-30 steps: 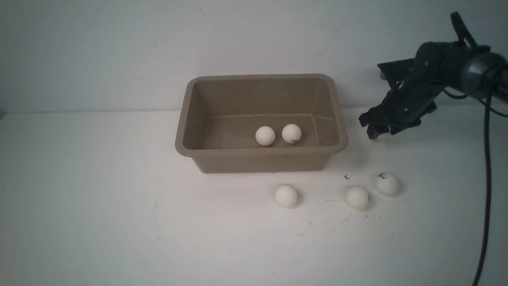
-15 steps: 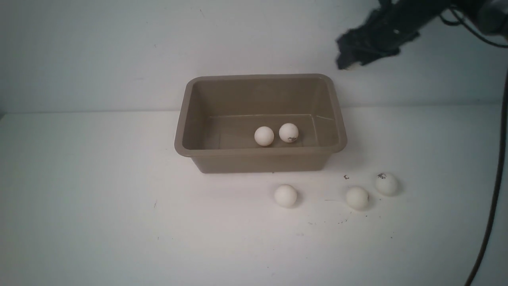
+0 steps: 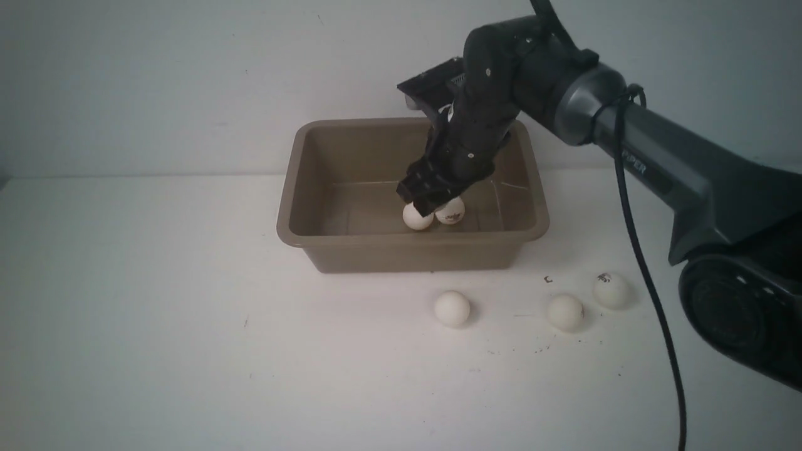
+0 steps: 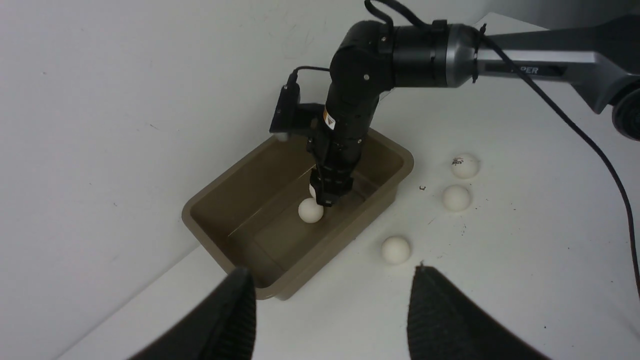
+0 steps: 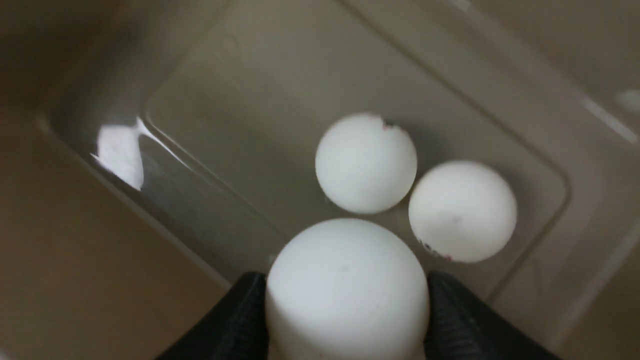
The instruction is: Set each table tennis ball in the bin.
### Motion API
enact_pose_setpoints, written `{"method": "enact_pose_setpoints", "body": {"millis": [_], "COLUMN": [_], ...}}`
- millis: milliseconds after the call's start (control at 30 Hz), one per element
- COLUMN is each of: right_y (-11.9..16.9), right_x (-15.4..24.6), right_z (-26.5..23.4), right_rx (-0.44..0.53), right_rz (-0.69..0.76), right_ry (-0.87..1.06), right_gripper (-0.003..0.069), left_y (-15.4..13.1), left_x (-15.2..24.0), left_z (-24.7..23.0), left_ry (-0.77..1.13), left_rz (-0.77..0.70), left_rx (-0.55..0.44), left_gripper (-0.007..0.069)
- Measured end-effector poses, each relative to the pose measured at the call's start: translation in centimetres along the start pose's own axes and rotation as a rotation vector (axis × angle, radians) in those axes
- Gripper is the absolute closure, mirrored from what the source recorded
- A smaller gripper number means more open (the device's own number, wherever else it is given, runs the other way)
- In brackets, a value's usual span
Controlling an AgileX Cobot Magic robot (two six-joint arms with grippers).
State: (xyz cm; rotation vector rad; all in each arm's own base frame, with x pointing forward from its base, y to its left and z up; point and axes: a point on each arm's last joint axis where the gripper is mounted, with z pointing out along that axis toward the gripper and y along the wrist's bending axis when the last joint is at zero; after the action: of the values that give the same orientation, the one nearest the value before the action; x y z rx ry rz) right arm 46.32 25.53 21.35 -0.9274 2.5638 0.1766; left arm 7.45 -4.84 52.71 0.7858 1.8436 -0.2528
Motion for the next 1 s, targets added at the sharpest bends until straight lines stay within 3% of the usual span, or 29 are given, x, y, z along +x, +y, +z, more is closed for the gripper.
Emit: {"method": "enact_pose_setpoints", "body": {"millis": [167, 300, 467, 500, 533, 600, 667, 767, 1000], "right_y": [-0.1, -0.3, -1.4, -1.5, -2.0, -2.7, -3.5, -4.9, -6.5], "right_x": [0.2, -0.1, -1.1, -1.1, -1.2, -0.8, 0.0, 1.9, 6.7], "right_z": [0.4, -1.0, -8.7, -9.5, -12.3, -15.4, -18.1, -19.9, -15.6], "right_rx": [0.007, 0.039, 0.143, 0.148, 0.164, 0.189, 0.211, 0.233, 0.152], "right_rz": [0.030, 0.017, 0.003, 0.006, 0.020, 0.039, 0.059, 0.104, 0.187], "right_ry": [0.021, 0.003, -0.121, -0.134, -0.183, -0.232, -0.257, -0.236, -0.023], "right_gripper": [0.0113, 0.0106, 0.0365, 0.0379, 0.0472, 0.0591, 0.0647, 0.0671, 0.0671], "left_y": [0.0, 0.0, 0.0, 0.0, 0.0, 0.0, 0.0, 0.0, 0.0], "left_x": [0.0, 0.0, 0.0, 0.0, 0.0, 0.0, 0.0, 0.0, 0.0], "left_z": [0.0, 0.0, 0.0, 0.0, 0.0, 0.0, 0.0, 0.0, 0.0], "left_ry": [0.000, 0.000, 0.000, 0.000, 0.000, 0.000, 0.000, 0.000, 0.000], "left_rz": [-0.001, -0.001, -0.001, -0.001, -0.001, -0.001, -0.001, -0.001, -0.001], "left_rx": [0.000, 0.000, 0.000, 0.000, 0.000, 0.000, 0.000, 0.000, 0.000], "left_gripper": [0.0252, 0.0252, 0.0263, 0.0263, 0.0263, 0.0263, 0.0263, 0.0263, 0.0263]}}
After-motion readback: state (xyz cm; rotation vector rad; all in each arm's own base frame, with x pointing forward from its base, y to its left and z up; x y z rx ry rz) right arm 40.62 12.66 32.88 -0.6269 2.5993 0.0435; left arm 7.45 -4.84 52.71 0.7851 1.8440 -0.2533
